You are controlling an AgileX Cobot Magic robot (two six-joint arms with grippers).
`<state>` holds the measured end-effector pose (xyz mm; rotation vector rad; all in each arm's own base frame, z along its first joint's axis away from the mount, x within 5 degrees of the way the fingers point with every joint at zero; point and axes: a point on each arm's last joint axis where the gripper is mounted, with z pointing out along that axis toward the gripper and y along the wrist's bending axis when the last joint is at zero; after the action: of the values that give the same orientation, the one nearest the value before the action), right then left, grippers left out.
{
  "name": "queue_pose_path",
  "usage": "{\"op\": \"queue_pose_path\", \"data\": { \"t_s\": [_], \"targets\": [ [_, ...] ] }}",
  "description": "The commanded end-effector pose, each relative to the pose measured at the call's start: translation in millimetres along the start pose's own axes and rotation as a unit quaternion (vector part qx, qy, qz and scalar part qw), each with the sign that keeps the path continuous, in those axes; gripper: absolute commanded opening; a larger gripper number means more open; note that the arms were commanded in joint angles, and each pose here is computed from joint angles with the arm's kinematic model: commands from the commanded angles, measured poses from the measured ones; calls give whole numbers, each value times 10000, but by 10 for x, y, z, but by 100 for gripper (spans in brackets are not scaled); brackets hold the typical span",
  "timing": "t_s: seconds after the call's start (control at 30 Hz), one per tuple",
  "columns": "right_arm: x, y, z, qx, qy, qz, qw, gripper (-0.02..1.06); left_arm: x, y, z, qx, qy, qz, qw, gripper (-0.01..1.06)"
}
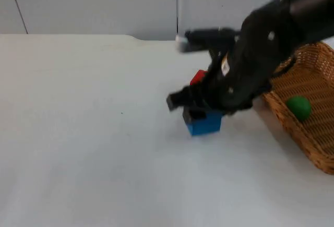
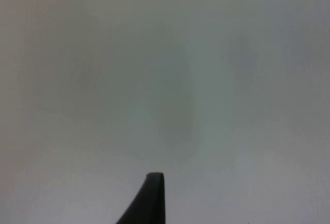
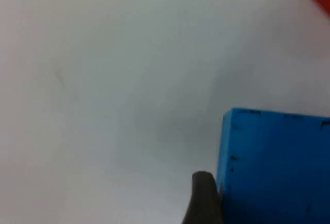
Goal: Place all geometric objects except the red cube into the basket.
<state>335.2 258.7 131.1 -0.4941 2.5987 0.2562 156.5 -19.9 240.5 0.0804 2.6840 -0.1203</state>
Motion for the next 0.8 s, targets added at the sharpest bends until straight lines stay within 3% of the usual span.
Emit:
{"op": "queue_pose_path", "data": {
  "t_s": [0.0,0.2,0.37,0.43,0.57,0.6,0.7,0.77],
  "targets": [
    [-235,47,-568,-115,-555,-190,9982,0,1,10,-4,-33,-32,-24,10000,95],
    [-394,-4,-1339,-16,-1170,-552,9916,0,1,8,-4,-26,-32,-32,10000,95],
    [-401,-182,-2006,606,-1542,-956,9815,0,3,7,-4,-18,-22,-39,10000,95],
    [-394,-243,-2068,693,-1515,-885,9820,0,3,7,-4,-18,-22,-39,10000,95],
    [-397,-650,-2171,1151,-1319,-403,9837,0,3,5,-4,-9,-23,-47,10000,95],
    [-397,-650,-2171,1151,-1319,-403,9837,0,3,5,-4,-9,-23,-47,10000,95],
    [-346,-1070,-2109,1483,-1188,58,9818,0,3,4,-4,1,-23,-57,10000,95],
    [-312,-1173,-2080,1540,-1142,169,9813,0,3,4,-4,1,-23,-57,10000,95]
  ]
}}
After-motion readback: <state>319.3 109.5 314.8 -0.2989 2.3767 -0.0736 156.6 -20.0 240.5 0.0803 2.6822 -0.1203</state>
